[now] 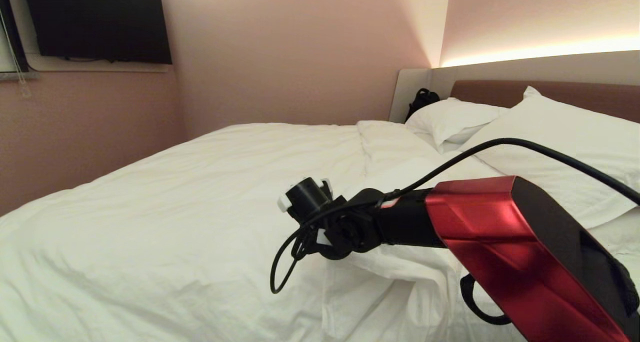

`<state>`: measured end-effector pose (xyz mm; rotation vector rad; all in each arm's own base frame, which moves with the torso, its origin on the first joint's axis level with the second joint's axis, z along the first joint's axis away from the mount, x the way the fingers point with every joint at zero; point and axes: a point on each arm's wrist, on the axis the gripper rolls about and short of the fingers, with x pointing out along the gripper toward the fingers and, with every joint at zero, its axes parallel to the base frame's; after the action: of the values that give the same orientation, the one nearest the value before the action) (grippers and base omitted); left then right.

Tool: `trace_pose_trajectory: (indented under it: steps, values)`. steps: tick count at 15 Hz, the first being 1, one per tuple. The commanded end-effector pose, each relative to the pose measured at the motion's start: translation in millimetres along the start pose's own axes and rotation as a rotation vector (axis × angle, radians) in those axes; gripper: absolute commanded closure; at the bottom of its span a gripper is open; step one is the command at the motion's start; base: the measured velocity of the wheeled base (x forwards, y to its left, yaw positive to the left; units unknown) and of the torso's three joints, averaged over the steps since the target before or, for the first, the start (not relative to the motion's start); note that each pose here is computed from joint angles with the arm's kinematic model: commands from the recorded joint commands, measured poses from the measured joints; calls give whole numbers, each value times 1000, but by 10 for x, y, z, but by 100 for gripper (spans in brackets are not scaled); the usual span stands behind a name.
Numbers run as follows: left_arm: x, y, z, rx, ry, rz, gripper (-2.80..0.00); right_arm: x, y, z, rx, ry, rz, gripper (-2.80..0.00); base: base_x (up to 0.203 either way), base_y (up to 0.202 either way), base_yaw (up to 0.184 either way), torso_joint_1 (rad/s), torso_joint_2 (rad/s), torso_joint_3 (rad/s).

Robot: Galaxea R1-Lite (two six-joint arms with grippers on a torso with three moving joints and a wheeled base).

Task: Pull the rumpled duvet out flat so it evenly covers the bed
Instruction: Flatten the corners of the folded blanket

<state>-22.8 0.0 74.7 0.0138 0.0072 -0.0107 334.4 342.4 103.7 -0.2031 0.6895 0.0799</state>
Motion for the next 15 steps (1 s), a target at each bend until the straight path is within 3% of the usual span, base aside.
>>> trace_pose_trajectory:
  steps: [1,5,10,14,15]
  values:
    - [0,0,0,0,0,0,0,105,44,-48,-40,-29,-51,-280,0,0,0,0,0,0]
    - [0,0,0,0,0,0,0,278,68,-163,-71,-1,-70,-280,0,0,0,0,0,0]
    - [0,0,0,0,0,0,0,506,-101,-133,-26,-4,-107,-280,0,0,0,0,0,0]
    - [0,0,0,0,0,0,0,511,-105,-123,-24,-10,-106,-280,0,0,0,0,0,0]
    - [0,0,0,0,0,0,0,511,-102,-116,-20,-16,-104,-140,0,0,0,0,0,0]
